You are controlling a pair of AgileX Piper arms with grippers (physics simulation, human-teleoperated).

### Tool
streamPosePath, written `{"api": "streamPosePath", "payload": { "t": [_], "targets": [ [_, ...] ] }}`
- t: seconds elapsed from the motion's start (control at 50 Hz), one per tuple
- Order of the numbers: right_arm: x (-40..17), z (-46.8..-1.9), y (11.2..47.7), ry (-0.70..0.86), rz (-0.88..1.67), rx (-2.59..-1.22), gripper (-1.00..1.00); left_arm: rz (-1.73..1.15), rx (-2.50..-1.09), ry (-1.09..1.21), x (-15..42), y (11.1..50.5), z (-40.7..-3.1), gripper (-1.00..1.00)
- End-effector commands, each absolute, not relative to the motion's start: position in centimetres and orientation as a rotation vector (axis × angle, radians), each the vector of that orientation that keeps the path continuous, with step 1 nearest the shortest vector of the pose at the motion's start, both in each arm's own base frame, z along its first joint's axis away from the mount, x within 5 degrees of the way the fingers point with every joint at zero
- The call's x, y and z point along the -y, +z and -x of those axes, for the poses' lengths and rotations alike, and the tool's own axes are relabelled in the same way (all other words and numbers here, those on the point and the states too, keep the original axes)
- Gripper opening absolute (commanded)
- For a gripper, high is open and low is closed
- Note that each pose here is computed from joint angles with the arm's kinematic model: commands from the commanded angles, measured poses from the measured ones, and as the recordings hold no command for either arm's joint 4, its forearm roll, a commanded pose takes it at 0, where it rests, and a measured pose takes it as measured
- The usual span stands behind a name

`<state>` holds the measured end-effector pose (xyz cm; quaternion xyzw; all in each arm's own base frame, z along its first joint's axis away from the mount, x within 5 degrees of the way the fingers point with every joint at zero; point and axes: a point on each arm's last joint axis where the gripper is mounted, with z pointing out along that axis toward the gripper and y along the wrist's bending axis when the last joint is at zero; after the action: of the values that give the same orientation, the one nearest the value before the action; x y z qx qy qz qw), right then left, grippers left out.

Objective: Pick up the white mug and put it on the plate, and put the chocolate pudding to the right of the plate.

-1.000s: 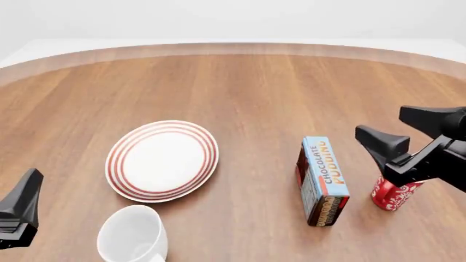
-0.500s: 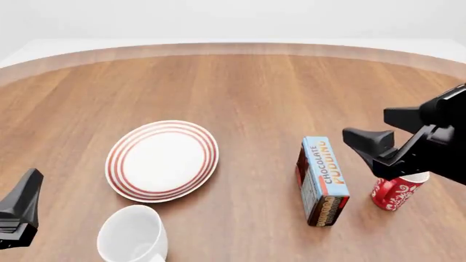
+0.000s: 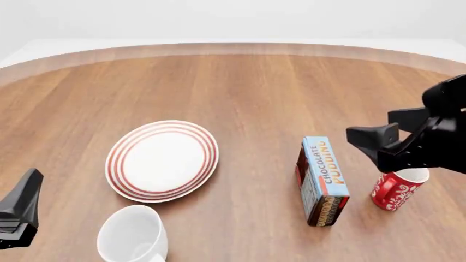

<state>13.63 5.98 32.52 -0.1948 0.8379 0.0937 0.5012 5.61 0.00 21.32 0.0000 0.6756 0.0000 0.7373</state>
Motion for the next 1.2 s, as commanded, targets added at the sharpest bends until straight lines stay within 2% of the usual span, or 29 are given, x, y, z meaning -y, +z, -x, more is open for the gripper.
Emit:
{"api": "streamPosePath", "payload": {
  "t": [0.02,0.28,0.64,1.2],
  "targets": [
    [-5.9,-14.2,32.8,0.221,0.437,-2.090,1.00,0.000,-1.484,0.000,0.0,21.3,-5.6,1.00],
    [-6.0,-15.1,32.4,0.206,0.422,-2.136,1.00,0.000,-1.484,0.000,0.0,21.3,-5.6,1.00],
    [-7.1,-16.8,32.0,0.272,0.332,-2.213,1.00,0.000,-1.484,0.000,0.0,21.3,-5.6,1.00],
    [-8.1,-20.6,31.0,0.227,0.336,-2.334,1.00,0.000,-1.484,0.000,0.0,21.3,-5.6,1.00]
  ]
}}
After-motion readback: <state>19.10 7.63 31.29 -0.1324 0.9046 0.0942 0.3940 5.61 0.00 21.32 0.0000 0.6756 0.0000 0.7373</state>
